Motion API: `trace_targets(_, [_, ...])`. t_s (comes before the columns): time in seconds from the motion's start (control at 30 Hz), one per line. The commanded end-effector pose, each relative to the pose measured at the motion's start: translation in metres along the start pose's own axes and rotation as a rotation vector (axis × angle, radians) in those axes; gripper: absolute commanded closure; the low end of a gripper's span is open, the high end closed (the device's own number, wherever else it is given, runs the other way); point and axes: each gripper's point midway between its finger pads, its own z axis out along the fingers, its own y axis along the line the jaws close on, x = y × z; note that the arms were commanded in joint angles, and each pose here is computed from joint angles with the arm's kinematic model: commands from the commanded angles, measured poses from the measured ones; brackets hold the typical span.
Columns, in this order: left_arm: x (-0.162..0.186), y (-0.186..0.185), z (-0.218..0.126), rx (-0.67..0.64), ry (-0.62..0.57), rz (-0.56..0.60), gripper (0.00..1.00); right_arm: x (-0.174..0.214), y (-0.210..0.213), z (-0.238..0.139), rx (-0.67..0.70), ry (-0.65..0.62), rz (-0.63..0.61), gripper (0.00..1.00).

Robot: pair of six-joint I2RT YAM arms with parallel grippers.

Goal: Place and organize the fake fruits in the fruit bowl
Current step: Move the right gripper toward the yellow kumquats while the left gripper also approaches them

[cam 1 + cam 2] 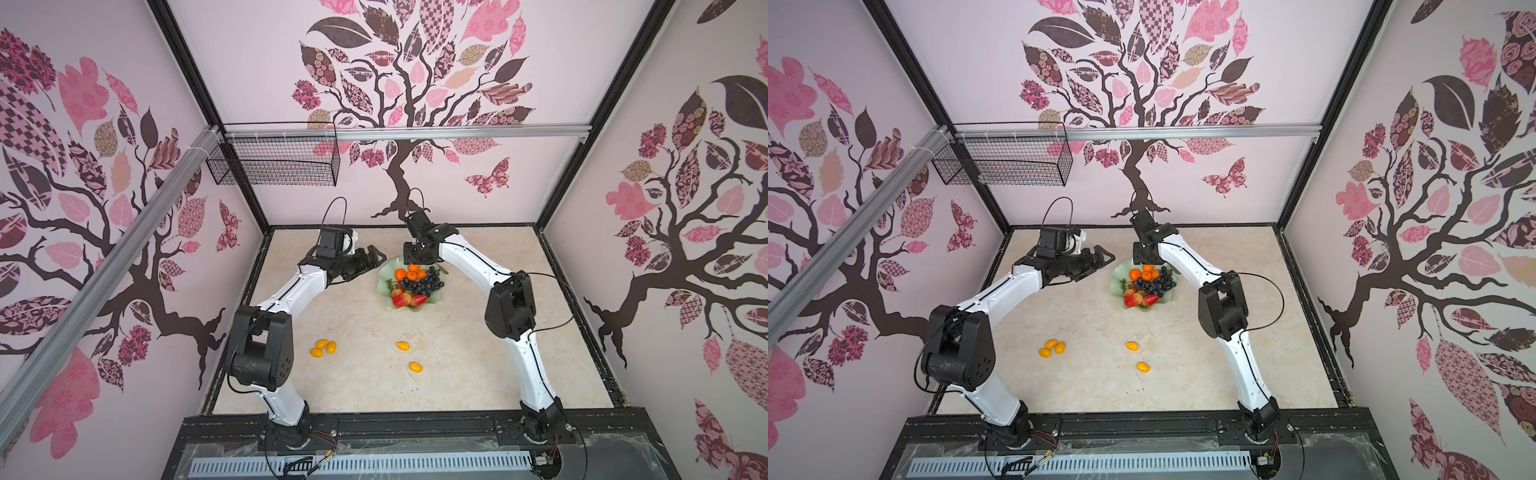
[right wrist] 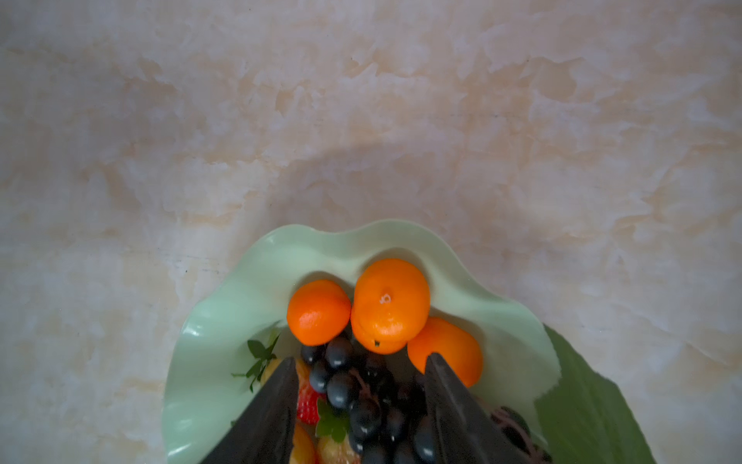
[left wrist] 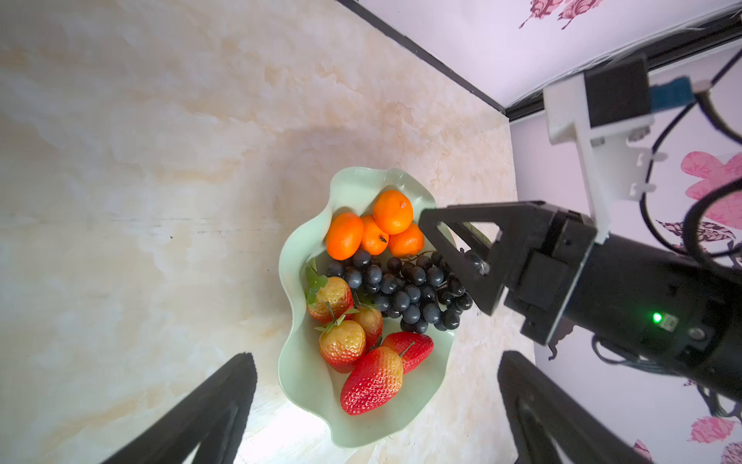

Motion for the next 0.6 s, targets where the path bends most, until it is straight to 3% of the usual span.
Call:
trace_targets(0.0, [-0.008,-0.009,-0.015,-0.029,-0.059,0.060,0.02,-0.016,0.017,-0.066,-0.087,-0.114,0.009,0.46])
trace_targets(0.3, [0.032,-0.032,-0.045,-0.089,-0.082,0.140,0.02,0.056,0.009,-0.125,-0.159,-0.138,-0.037,0.47])
trace_targets(0.43, [0.073,-0.040,-0.055,-0.066,-0.061,0.078,0.02,0.096,-0.001,-0.132,-0.183,-0.104,-0.055,0.48])
trace_targets(0.57, [0.119,-0.045,-0.067,-0.110,-0.035,0.110,0.02,0.133,-0.006,-0.132,-0.194,-0.055,-0.080,0.48])
